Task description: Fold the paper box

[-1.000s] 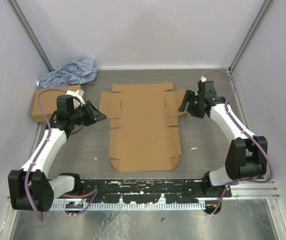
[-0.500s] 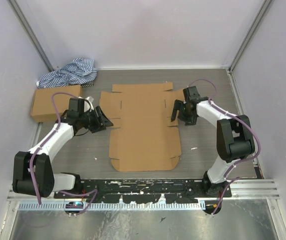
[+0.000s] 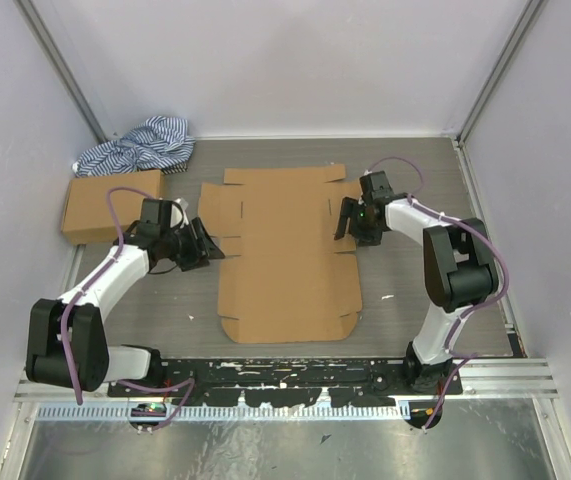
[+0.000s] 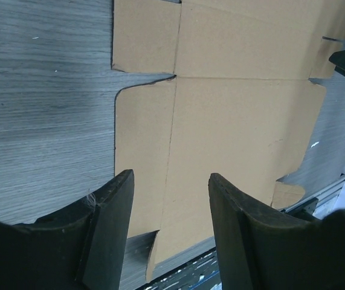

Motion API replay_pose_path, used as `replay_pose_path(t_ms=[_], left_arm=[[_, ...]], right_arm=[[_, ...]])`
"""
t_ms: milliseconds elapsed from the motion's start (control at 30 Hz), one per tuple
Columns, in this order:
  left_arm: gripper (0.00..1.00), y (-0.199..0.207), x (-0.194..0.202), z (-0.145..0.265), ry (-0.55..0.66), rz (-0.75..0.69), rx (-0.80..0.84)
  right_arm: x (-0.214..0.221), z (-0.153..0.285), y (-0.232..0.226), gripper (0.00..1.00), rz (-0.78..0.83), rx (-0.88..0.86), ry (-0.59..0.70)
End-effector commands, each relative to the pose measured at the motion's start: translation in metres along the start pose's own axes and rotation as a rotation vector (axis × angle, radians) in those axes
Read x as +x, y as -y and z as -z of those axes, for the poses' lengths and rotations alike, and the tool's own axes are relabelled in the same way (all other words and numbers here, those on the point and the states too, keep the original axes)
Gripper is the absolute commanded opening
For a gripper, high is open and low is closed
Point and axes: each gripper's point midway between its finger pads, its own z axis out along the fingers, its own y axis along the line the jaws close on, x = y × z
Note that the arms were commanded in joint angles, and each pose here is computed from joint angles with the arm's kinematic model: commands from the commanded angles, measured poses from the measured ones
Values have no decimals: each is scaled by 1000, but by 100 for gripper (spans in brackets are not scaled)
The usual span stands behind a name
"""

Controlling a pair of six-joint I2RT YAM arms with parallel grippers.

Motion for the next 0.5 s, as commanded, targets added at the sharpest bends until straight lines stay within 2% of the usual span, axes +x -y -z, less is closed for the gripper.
replay_pose_path(t_ms=[0, 233, 467], left_arm=[[59, -8, 8, 0, -13, -7, -26], [59, -10, 8, 0, -14, -7, -32], [59, -10, 9, -2, -20, -5, -32]], right_arm=[[-13, -4, -20, 71, 34, -45, 33], [-17, 6, -32, 64, 54, -31, 67], [-29, 31, -53, 62, 102, -20, 124]])
